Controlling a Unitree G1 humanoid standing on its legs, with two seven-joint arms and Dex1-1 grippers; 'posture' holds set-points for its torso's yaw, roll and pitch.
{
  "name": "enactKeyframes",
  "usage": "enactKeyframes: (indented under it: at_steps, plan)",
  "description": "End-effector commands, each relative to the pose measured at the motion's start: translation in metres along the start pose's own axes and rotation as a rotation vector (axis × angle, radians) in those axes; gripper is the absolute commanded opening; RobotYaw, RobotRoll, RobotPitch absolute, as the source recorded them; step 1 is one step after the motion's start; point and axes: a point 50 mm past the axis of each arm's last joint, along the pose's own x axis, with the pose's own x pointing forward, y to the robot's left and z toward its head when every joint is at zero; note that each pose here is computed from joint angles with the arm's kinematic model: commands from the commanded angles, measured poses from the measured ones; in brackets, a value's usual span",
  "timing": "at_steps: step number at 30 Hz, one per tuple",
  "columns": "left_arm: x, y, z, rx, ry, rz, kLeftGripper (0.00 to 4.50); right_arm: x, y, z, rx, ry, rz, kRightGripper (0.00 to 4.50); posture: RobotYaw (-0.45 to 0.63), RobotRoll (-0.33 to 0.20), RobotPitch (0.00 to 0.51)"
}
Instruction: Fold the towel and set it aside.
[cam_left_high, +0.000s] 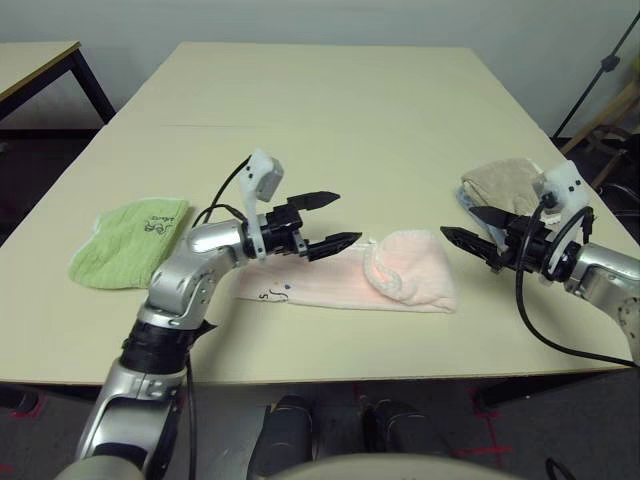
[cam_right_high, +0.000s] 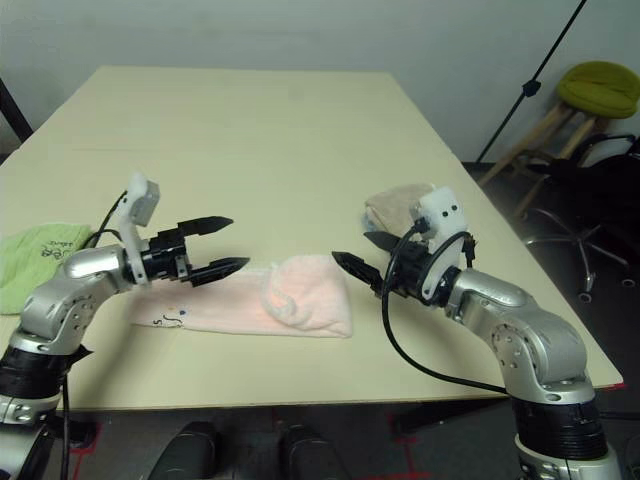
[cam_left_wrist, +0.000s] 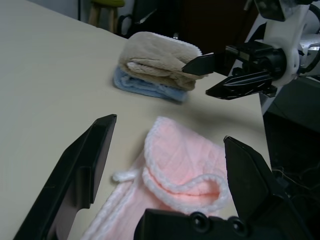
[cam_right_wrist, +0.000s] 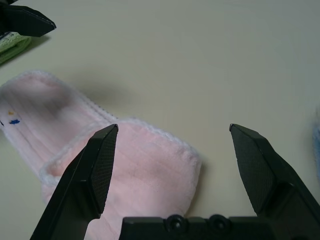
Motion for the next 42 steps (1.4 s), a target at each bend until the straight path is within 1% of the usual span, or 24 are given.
enactKeyframes:
  at_steps: [1, 3, 4, 6, 7, 10, 12, 15, 16, 17, 20, 24, 28, 31, 36, 39, 42]
  plan:
    - [0.010, 0.000, -0.006, 0.001, 0.050, -0.038, 4.50, 0.005, 0.002, 0.001, -0.020, -0.012, -0.024, 4.48, 0.05, 0.000, 0.077]
    - [0.018, 0.001, -0.009, -0.004, 0.075, -0.041, 4.50, 0.008, 0.003, -0.001, -0.020, -0.013, -0.027, 4.48, 0.05, 0.000, 0.077]
    - [0.022, 0.002, -0.009, -0.006, 0.077, -0.040, 4.32, 0.010, 0.004, -0.002, -0.011, -0.016, -0.027, 4.50, 0.06, 0.000, 0.076]
    - [0.029, 0.002, -0.009, -0.004, 0.082, -0.048, 3.91, 0.012, 0.005, -0.004, -0.002, -0.020, -0.026, 4.11, 0.06, 0.000, 0.076]
    - [0.034, 0.002, -0.009, -0.002, 0.084, -0.053, 3.55, 0.013, 0.004, -0.005, -0.002, -0.021, -0.027, 3.83, 0.06, 0.000, 0.076]
    - [0.043, 0.001, -0.010, 0.003, 0.094, -0.068, 2.54, 0.015, 0.001, -0.007, -0.006, -0.023, -0.043, 2.82, 0.06, 0.000, 0.076]
    - [0.050, -0.001, -0.015, 0.012, 0.131, -0.095, 1.76, 0.016, -0.003, -0.011, -0.021, -0.014, -0.063, 1.96, 0.06, 0.000, 0.076]
    - [0.058, -0.003, -0.026, 0.039, 0.199, -0.137, 0.73, 0.019, -0.007, -0.016, -0.032, -0.003, -0.073, 0.91, 0.06, 0.000, 0.076]
    - [0.060, -0.004, -0.028, 0.047, 0.216, -0.152, 0.30, 0.020, -0.007, -0.017, -0.030, 0.000, -0.073, 0.45, 0.06, 0.000, 0.076]
    - [0.063, -0.005, -0.030, 0.045, 0.224, -0.167, 0.00, 0.022, -0.007, -0.019, -0.026, 0.006, -0.068, 0.06, 0.06, 0.000, 0.077]
    - [0.070, -0.008, -0.031, 0.036, 0.225, -0.201, 0.00, 0.026, -0.005, -0.026, -0.012, 0.024, -0.051, 0.02, 0.06, 0.000, 0.078]
    - [0.078, -0.012, -0.034, 0.038, 0.248, -0.250, 0.00, 0.033, 0.001, -0.041, 0.031, 0.064, -0.003, 0.02, 0.07, 0.000, 0.081]
    - [0.076, -0.016, -0.046, 0.038, 0.317, -0.291, 0.00, 0.040, 0.003, -0.061, 0.044, 0.120, 0.018, 0.02, 0.07, 0.000, 0.083]
    - [0.073, -0.017, -0.055, 0.028, 0.349, -0.294, 0.00, 0.045, 0.001, -0.069, 0.063, 0.123, 0.013, 0.02, 0.07, 0.000, 0.083]
    - [0.066, -0.015, -0.072, -0.001, 0.404, -0.258, 0.00, 0.057, -0.002, -0.082, 0.080, 0.136, 0.004, 0.02, 0.07, 0.000, 0.085]
    - [0.052, -0.014, -0.084, -0.021, 0.454, -0.241, 0.00, 0.061, -0.004, -0.092, 0.065, 0.171, 0.003, 0.02, 0.08, 0.000, 0.085]
    - [0.038, -0.013, -0.091, -0.031, 0.495, -0.235, 0.00, 0.062, -0.007, -0.097, 0.055, 0.186, -0.003, 0.02, 0.09, 0.000, 0.082]
